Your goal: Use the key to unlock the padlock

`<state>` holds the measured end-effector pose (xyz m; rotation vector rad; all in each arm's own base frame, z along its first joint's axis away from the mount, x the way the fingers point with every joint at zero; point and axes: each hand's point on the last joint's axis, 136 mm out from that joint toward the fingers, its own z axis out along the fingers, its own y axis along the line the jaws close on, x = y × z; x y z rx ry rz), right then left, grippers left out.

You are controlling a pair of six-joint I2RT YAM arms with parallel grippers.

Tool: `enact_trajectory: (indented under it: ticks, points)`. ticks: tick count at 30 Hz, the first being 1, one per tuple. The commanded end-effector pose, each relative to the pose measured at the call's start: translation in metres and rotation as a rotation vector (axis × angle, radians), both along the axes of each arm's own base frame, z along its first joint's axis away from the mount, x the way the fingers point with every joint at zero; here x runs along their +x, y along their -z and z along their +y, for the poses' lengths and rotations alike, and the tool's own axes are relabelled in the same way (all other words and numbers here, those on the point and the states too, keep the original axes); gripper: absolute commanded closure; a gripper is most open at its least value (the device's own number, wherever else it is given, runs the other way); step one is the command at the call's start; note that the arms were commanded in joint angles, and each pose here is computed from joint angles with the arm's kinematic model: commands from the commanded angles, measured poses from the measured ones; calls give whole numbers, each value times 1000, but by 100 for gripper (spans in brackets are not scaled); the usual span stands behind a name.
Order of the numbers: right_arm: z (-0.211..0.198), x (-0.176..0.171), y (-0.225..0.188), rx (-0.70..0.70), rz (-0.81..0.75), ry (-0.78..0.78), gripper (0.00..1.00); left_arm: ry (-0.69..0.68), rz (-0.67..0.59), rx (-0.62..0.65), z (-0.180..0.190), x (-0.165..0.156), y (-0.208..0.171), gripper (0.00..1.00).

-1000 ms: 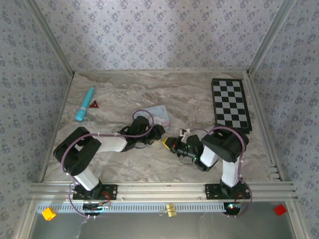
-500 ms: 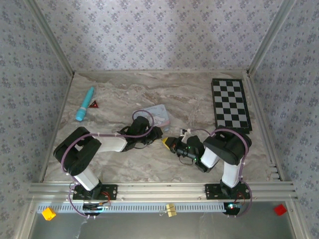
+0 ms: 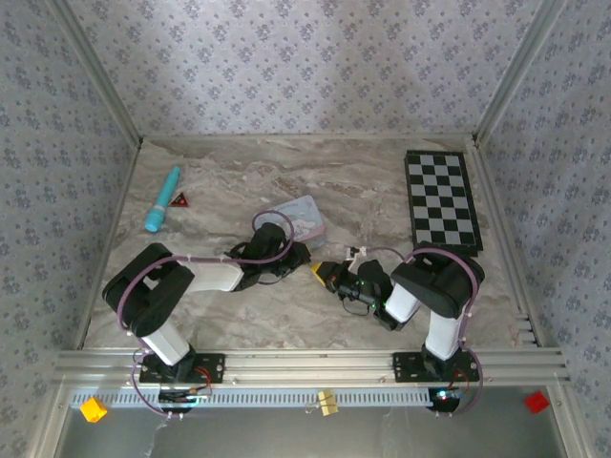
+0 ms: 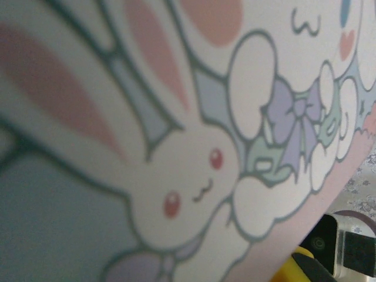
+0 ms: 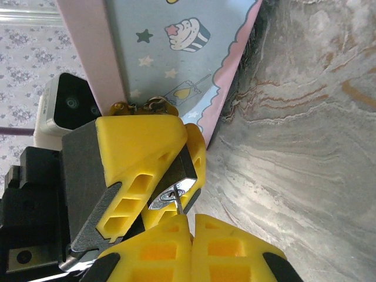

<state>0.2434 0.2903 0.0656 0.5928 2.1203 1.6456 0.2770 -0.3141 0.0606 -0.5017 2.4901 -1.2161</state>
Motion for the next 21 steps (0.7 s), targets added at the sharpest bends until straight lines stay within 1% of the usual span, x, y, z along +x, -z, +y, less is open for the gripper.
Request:
enact_trajectory:
  ticks: [1,4,6,12,15,18,21]
  points:
    - [5,-1,-3,11,22,5,100,68,91,-117,-23,-26,-5,83]
    - [5,3,-8,33,28,23,100,35,94,-166,-24,-25,-10,87]
    - [6,5,-13,48,22,26,100,-5,80,-205,-23,-26,-15,89]
    - [10,9,-25,77,4,15,100,-46,55,-270,-27,-25,-35,94]
    - [9,9,-29,81,-10,12,100,-82,51,-291,-22,-22,-37,96]
    - [6,6,-26,69,-10,9,100,-102,45,-292,-19,-18,-37,98]
    - [4,3,-18,51,3,7,100,-121,47,-334,-20,-10,-39,100]
